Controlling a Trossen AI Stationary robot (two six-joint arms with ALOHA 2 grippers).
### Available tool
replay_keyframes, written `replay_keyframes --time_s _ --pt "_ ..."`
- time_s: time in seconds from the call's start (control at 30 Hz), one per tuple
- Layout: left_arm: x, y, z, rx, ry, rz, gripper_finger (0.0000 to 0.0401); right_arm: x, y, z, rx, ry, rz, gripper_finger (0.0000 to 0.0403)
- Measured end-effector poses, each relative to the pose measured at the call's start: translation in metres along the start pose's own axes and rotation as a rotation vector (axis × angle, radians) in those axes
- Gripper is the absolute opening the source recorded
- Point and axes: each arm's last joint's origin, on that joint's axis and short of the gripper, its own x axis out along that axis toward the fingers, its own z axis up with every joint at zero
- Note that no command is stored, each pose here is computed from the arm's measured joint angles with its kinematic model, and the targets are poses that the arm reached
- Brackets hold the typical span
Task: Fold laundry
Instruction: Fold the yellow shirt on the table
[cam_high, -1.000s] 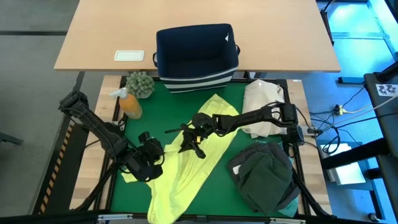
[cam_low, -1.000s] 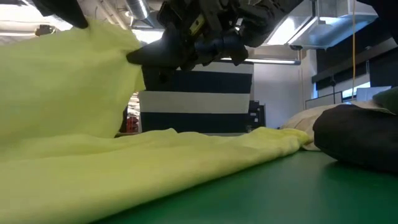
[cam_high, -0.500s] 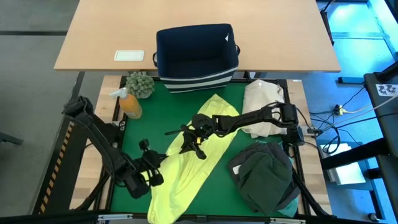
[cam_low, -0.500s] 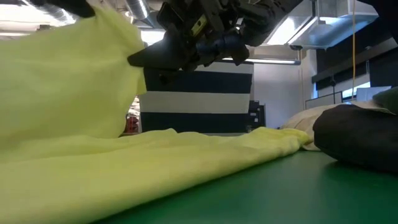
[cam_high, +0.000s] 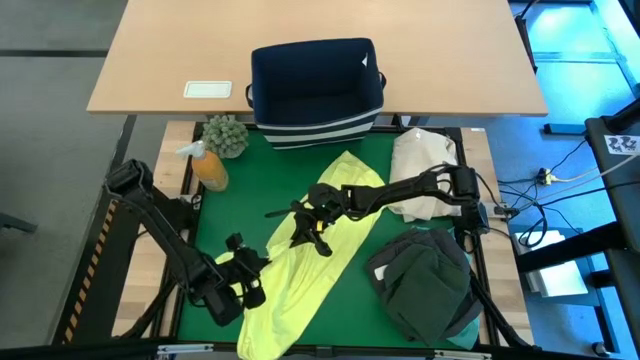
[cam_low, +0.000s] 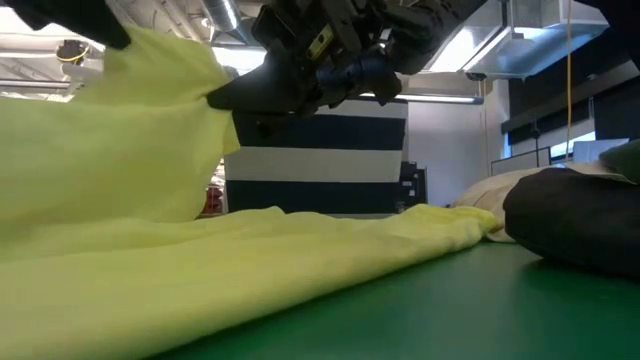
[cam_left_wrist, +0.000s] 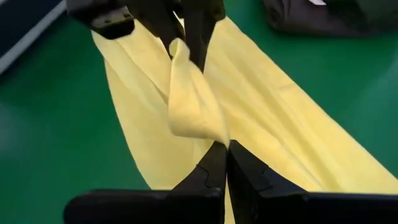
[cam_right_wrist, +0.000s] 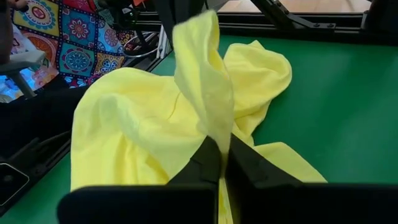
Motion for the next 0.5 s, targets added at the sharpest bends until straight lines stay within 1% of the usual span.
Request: replay_keyframes --time_s 0.1,0.17,0.23,0.33,0.43,0.5 --pt "-0.0034 -0.0009 -0.0016 0.0 -0.036 0.002 0.0 0.0001 0.0 0.0 0.0 0.001 -0.005 0.0009" --pt "-0.0048 -0.001 -0.0016 0.031 -0.077 0.015 0.0 0.0001 0.0 -0.0001 0.002 0.002 -0.006 0.0009" --pt "-0.0047 -0.0008 -0.0012 0.062 -0.083 0.019 0.0006 0.0003 0.0003 -0.0007 0.005 0.007 -0.005 0.0009" --pt "-0.0044 -0.0007 -0.0009 0.078 -0.081 0.02 0.0029 0.0016 0.0021 -0.0021 0.014 0.02 -0.005 0.0009" --pt "-0.0017 0.0001 0.0 0.073 -0.048 0.016 0.0061 0.0015 0.0019 -0.0021 0.012 0.018 -0.006 0.0009" --pt "-0.0003 0.0015 0.0007 0.093 -0.043 0.028 0.0084 0.0016 0.002 -0.0021 0.012 0.018 -0.005 0.0009"
